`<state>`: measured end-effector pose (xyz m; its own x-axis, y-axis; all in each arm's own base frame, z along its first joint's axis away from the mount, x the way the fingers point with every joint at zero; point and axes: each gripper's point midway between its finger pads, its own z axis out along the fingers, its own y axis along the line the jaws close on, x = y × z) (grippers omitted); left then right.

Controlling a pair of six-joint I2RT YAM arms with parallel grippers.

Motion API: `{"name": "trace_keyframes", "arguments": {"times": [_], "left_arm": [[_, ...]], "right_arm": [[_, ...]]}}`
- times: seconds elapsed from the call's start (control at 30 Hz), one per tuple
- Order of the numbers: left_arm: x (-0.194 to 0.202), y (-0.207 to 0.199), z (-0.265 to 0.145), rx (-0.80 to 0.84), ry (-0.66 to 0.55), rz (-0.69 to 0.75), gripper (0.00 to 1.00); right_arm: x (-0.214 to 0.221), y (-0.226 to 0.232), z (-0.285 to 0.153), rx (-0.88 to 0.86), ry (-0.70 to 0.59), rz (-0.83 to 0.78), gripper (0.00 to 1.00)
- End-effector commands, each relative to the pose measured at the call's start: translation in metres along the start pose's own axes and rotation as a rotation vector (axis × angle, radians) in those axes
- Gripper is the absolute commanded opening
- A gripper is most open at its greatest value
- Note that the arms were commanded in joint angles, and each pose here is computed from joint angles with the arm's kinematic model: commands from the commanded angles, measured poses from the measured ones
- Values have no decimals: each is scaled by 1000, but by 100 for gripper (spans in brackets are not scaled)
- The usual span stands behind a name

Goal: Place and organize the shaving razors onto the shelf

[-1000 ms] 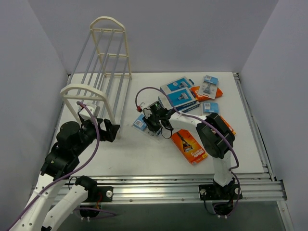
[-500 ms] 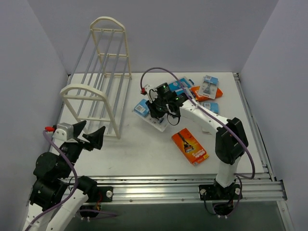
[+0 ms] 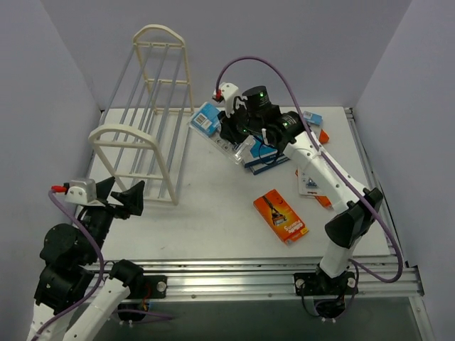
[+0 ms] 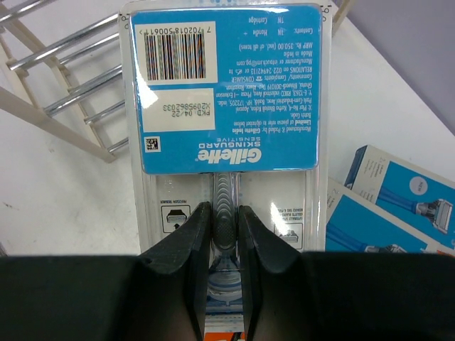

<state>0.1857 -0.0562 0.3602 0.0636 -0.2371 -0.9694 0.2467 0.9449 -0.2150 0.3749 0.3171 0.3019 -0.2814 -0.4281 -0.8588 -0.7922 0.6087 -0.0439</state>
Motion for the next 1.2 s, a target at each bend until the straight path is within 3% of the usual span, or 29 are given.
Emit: {"name": "trace_keyframes", "arguments": {"times": [0.0, 0.17, 0.5, 0.63, 0.93, 1.17], "left_arm": [[-50, -8, -8, 12, -80, -48, 94], [-75, -17, 13, 7, -31, 6, 94], [-144, -18, 50, -85, -74, 122, 94], [-162, -37, 69, -27, -58, 97, 94], [-181, -117, 108, 297, 59, -27, 94], [-168, -123, 124, 337, 177, -84, 94]], "right_arm": [[-42, -5, -36, 24, -105, -27, 0], [-79, -3, -50, 16, -206, -36, 0], [-140, 12, -57, -56, -416, -43, 0], [-148, 22, -55, -95, -451, -48, 0], [-152, 43, -60, -145, -498, -49, 0], [-149, 52, -71, -158, -518, -59, 0]]}}
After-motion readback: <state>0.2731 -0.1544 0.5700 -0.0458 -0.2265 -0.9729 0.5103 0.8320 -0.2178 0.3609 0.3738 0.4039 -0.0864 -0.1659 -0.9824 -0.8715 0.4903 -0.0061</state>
